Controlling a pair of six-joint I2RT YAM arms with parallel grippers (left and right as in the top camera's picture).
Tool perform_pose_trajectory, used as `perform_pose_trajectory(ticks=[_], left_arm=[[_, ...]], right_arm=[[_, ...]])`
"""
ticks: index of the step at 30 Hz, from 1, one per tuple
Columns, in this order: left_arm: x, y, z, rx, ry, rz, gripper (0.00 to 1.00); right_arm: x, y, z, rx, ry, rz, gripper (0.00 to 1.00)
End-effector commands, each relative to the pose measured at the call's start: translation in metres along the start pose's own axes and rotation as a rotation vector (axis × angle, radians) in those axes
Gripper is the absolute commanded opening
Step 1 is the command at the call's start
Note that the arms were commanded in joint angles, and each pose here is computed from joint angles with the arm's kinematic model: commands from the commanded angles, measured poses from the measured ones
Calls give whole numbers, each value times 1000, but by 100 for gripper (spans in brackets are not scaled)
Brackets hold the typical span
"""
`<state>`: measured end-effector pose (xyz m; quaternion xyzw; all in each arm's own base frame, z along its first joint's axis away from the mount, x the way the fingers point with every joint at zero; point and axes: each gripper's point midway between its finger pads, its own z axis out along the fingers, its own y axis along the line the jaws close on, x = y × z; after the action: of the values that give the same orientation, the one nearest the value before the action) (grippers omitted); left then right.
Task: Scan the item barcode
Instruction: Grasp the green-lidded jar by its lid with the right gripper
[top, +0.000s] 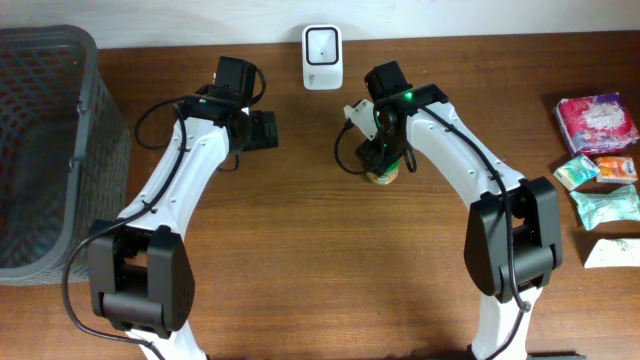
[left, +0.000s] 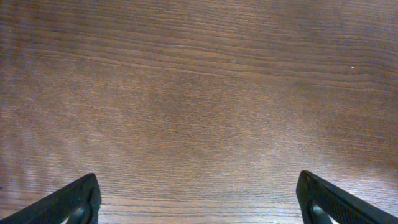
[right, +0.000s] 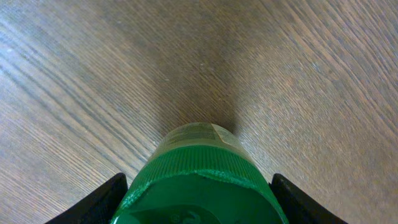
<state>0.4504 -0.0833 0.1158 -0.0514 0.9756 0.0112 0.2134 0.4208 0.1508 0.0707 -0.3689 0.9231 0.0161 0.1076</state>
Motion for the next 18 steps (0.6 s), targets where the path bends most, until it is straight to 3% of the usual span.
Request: perform_pose_trajectory(ticks=[1, 2, 3, 4, 7, 11, 14, 18], left_arm=[[2, 3, 4, -16, 8, -13, 99], [2, 3, 4, -16, 8, -13, 99], [2, 3, 4, -16, 8, -13, 99], [2, 3, 4, -16, 8, -13, 99], [2, 3, 4, -15, 8, -13, 99], [2, 3, 4, -16, 8, -13, 99], [2, 3, 4, -16, 8, -13, 99], [2, 3, 4, -15, 8, -13, 99]], right_arm=[[-2, -3, -1, -29, -21, -27, 62], [-2, -4, -1, -30, -20, -21, 74], [0, -4, -1, -31, -16, -20, 91], [0, -4, -1, -31, -16, -20, 100], [-4, -6, -2, -23, -31, 2, 99], [-18, -27, -32, 36, -63, 388, 99], [-1, -35, -34, 27, -16, 667, 99], [6, -25, -4, -28, 3, 671, 99]])
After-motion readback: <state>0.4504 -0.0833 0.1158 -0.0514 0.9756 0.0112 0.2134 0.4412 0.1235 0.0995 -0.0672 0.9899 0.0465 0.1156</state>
